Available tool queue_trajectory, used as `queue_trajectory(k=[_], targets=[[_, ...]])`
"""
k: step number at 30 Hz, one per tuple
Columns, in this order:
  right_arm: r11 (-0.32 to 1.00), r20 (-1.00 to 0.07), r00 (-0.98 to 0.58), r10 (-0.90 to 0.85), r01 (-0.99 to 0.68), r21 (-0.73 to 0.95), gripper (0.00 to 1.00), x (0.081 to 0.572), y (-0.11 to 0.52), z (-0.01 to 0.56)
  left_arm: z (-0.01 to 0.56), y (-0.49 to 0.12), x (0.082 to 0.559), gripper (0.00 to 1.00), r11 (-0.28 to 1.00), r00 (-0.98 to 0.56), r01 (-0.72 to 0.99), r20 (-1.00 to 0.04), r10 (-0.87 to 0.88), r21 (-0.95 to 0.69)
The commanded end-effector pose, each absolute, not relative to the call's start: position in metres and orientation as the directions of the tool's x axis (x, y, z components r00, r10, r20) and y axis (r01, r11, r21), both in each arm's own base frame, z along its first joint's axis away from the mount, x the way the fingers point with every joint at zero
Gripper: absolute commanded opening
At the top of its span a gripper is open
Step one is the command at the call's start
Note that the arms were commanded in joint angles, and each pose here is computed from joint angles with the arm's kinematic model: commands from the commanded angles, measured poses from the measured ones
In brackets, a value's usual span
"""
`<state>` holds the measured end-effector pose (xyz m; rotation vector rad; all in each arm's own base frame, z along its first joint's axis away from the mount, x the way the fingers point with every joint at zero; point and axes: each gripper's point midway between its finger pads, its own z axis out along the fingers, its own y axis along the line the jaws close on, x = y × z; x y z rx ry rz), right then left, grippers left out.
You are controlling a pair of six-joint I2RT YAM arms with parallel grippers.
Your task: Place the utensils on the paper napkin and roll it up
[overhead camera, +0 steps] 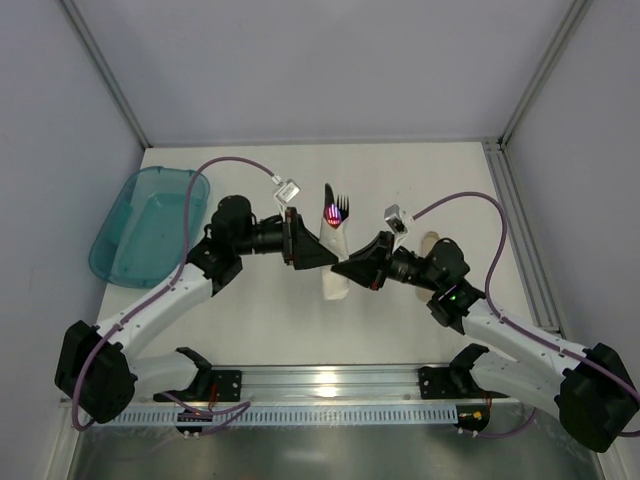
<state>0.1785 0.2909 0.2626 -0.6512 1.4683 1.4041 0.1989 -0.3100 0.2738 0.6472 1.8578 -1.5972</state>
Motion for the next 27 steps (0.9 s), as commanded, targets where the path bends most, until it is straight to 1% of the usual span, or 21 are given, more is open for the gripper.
queue_trajectory(k=[1,4,5,7,9,17,27], targets=[[0.133,-0.901,-0.259,0.347,-0.938,0.321,0.04,0.174,0.290,0.327,0.289,-0.304,0.201,0.68,0.182,-0.656,0.732,-0.751,-0.073,-0.657],[0.124,-0.898,-0.270,0.349,-0.936,0.329,0.04,0.174,0.292,0.331,0.297,-0.305,0.204,0.70,0.169,-0.661,0.721,-0.741,-0.121,-0.672],[0.124,-0.897,-0.272,0.348,-0.935,0.331,0.04,0.175,0.292,0.330,0.305,-0.306,0.202,0.70,0.136,-0.647,0.738,-0.751,-0.132,-0.660],[0.113,-0.893,-0.283,0.350,-0.934,0.340,0.04,0.174,0.294,0.331,0.308,-0.309,0.200,0.69,0.106,-0.669,0.723,-0.730,-0.141,-0.683],[0.105,-0.892,-0.283,0.353,-0.935,0.338,0.04,0.173,0.294,0.332,0.314,-0.310,0.199,0.68,0.075,-0.661,0.733,-0.735,-0.154,-0.676],[0.102,-0.887,-0.297,0.355,-0.930,0.352,0.04,0.173,0.294,0.328,0.312,-0.317,0.197,0.66,0.072,-0.670,0.726,-0.727,-0.151,-0.684],[0.090,-0.882,-0.311,0.353,-0.927,0.363,0.04,0.174,0.296,0.325,0.306,-0.327,0.196,0.61,0.081,-0.676,0.722,-0.725,-0.131,-0.687]])
